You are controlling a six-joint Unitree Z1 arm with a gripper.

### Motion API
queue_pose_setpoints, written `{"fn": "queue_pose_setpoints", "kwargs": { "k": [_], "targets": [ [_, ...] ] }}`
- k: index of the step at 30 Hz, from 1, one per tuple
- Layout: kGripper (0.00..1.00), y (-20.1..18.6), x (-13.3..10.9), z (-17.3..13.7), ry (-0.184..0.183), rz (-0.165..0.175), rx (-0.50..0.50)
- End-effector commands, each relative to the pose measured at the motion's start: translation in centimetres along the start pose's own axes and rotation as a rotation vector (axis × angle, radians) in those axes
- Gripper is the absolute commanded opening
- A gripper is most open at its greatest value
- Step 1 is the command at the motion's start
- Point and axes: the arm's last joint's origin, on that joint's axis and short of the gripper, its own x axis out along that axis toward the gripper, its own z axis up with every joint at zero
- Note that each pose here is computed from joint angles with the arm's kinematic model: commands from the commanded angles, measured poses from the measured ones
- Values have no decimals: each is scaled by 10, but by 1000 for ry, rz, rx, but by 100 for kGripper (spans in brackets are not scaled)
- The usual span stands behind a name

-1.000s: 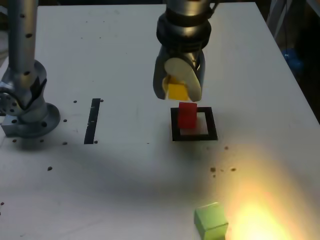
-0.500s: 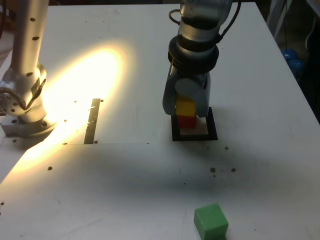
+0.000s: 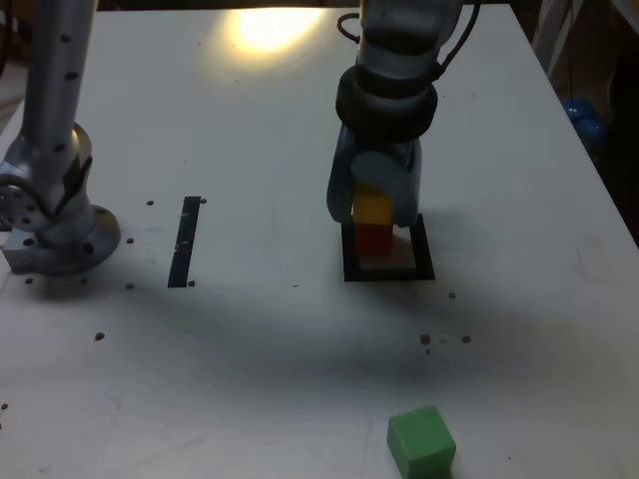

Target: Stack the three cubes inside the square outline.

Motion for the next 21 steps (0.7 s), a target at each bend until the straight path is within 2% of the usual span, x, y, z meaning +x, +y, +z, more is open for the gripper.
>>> {"fn": "queue_pose_setpoints", "kwargs": {
  "k": [1, 6, 14, 21],
  "targets": [
    [34, 1, -4, -2, -11, 1, -2],
    [47, 1, -4, -3, -9, -8, -1],
    [82, 0, -6, -6, -17, -27, -2],
    [94, 0, -8, -9, -17, -32, -2]
  ]
}}
